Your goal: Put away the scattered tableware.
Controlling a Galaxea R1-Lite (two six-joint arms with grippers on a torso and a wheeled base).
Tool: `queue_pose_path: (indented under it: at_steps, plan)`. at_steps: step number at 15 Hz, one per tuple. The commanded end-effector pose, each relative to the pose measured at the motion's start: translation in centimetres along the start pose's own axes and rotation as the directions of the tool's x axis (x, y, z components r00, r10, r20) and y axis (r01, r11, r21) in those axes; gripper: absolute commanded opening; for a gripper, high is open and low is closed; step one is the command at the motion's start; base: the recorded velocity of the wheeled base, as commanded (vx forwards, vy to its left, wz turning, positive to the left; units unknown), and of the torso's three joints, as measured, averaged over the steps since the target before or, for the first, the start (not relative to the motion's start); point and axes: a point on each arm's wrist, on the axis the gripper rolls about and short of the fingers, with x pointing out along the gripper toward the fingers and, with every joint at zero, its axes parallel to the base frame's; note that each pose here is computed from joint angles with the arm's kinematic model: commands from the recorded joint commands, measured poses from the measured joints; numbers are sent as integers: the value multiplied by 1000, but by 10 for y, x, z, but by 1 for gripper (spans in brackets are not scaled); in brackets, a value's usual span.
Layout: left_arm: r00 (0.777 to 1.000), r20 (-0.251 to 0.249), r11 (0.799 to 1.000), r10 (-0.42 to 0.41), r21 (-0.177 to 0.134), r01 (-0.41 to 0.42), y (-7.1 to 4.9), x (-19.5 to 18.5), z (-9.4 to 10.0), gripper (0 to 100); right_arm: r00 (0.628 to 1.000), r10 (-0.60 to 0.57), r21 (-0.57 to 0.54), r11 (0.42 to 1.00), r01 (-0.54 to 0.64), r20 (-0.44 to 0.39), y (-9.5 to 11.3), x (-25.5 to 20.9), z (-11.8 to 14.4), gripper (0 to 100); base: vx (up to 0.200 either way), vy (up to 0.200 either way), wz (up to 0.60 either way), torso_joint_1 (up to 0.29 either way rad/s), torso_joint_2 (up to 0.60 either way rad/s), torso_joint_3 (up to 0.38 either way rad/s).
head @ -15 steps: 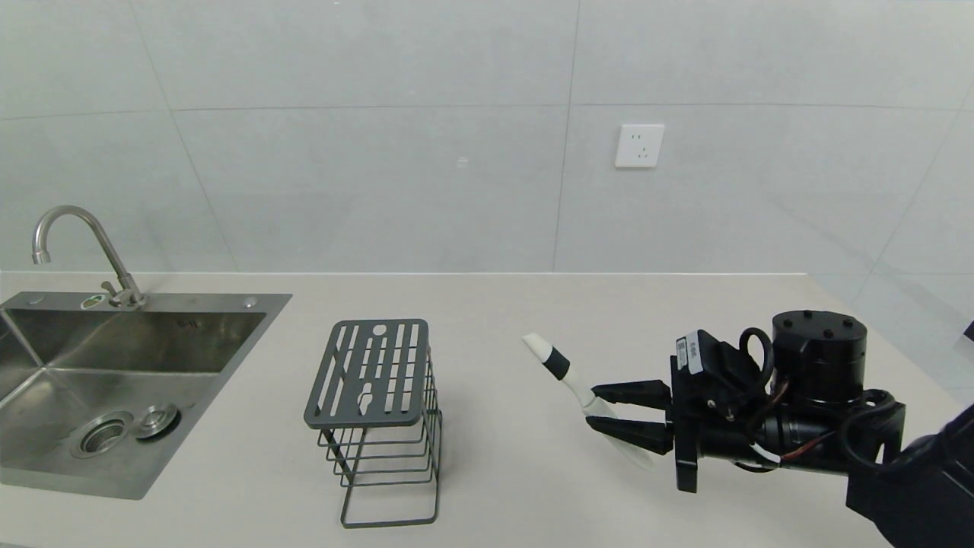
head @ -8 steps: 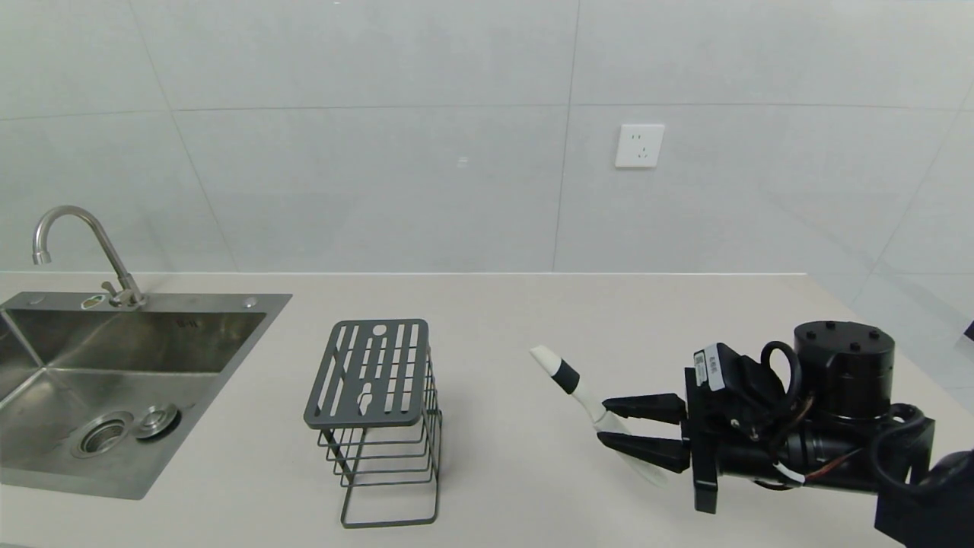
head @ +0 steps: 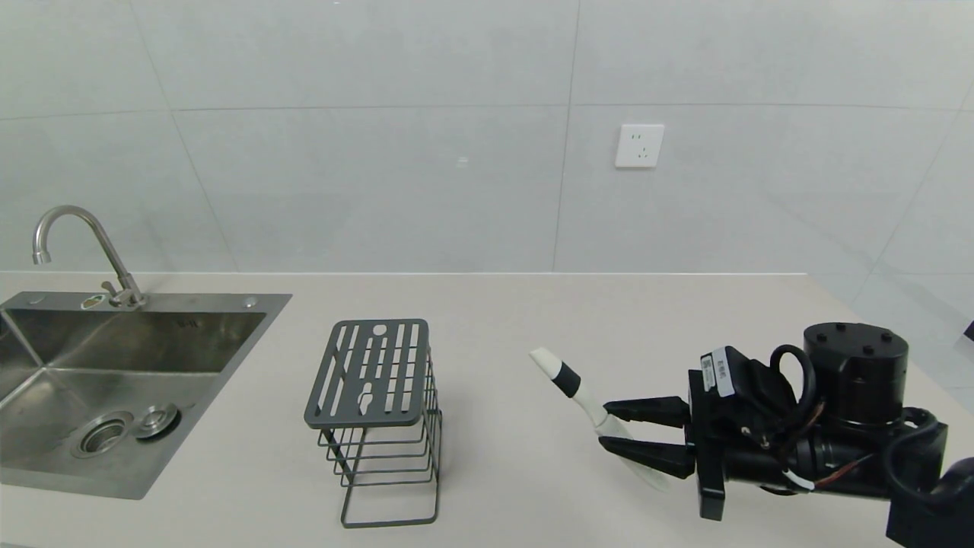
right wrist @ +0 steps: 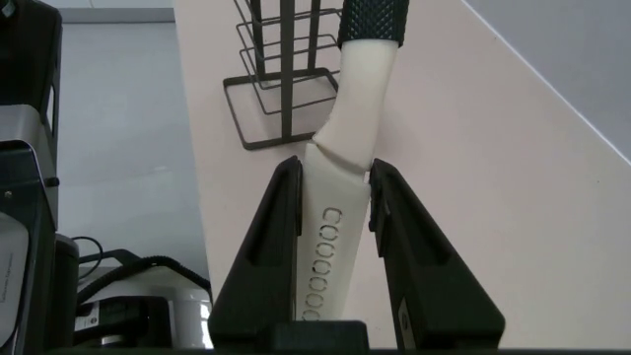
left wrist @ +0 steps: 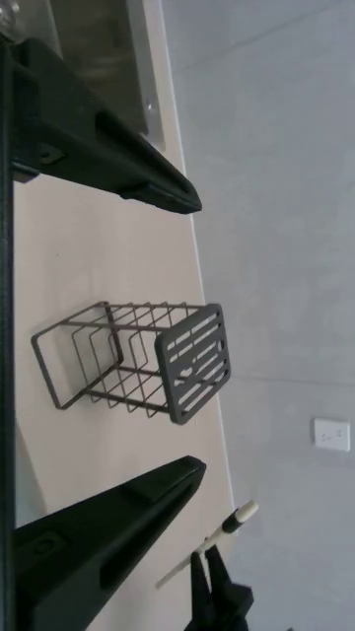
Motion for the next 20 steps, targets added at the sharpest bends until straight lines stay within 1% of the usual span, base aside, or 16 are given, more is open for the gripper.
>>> queue_pose_path:
  at_steps: [1, 2, 3, 5, 6, 8, 9, 10, 11, 12, 13, 14, 15, 16, 18, 20]
  plan:
    - [987, -92, 991, -130, -47, 126, 7, 26, 13, 100, 1000, 5, 2, 1000, -5, -4, 5, -4, 0, 0, 0, 0, 0, 0, 0, 0]
    - [974, -101, 978, -204, -63, 198, 8, 37, 18, 100, 1000, 3, -5, 1000, -3, 3, 5, -5, 1, 0, 0, 0, 0, 0, 0, 0]
    - [966, -108, 971, -237, -71, 230, 8, 45, 20, 100, 1000, 0, -8, 1000, 0, 7, 5, -6, 3, 0, 0, 0, 0, 0, 0, 0]
    - [922, -117, 928, -370, -98, 360, 8, 76, 24, 100, 1000, -8, -31, 999, 9, 30, 7, -10, 10, 0, 0, 0, 0, 0, 0, 0]
    - [911, -118, 917, -395, -103, 385, 8, 84, 24, 100, 999, -11, -37, 999, 12, 37, 7, -12, 12, 0, 0, 0, 0, 0, 0, 0]
    - [874, -110, 879, -474, -116, 462, 7, 115, 23, 100, 998, -19, -56, 998, 22, 58, 9, -16, 19, 0, 0, 0, 0, 0, 0, 0]
    - [860, -113, 865, -498, -133, 484, 5, 131, 21, 100, 997, -23, -66, 997, 28, 68, 9, -17, 22, 0, 0, 0, 0, 0, 0, 0]
    - [859, -126, 865, -497, -155, 478, 5, 144, 19, 100, 997, -26, -73, 997, 31, 76, 10, -19, 24, 0, 0, 0, 0, 0, 0, 0]
    - [856, -143, 862, -497, -196, 468, 5, 153, 15, 100, 997, -28, -77, 996, 34, 79, 10, -20, 25, 0, 0, 0, 0, 0, 0, 0]
    - [851, -151, 851, -503, -259, 457, 4, 161, 12, 100, 996, -31, -85, 996, 38, 85, 12, -23, 27, 0, 0, 0, 0, 0, 0, 0]
    - [847, -150, 841, -511, -293, 455, 3, 164, 12, 100, 996, -32, -84, 996, 39, 85, 14, -25, 27, 0, 0, 0, 0, 0, 0, 0]
    - [836, -147, 822, -529, -333, 462, 0, 167, 13, 100, 995, -34, -87, 995, 41, 89, 16, -27, 27, 0, 0, 0, 0, 0, 0, 0]
    - [829, -140, 808, -541, -360, 466, -2, 170, 15, 100, 994, -40, -96, 994, 50, 103, 15, -28, 28, 0, 0, 0, 0, 0, 0, 0]
    - [824, -128, 796, -552, -374, 475, -4, 175, 19, 100, 993, -44, -101, 993, 55, 110, 14, -28, 29, 0, 0, 0, 0, 0, 0, 0]
    - [803, -112, 774, -586, -372, 513, -12, 201, 20, 100, 992, -48, -102, 993, 60, 114, 13, -28, 30, 0, 0, 0, 0, 0, 0, 0]
    - [760, -75, 727, -645, -368, 580, -30, 223, 13, 100, 992, -53, -93, 994, 64, 114, 12, -28, 30, 0, 0, 0, 0, 0, 0, 0]
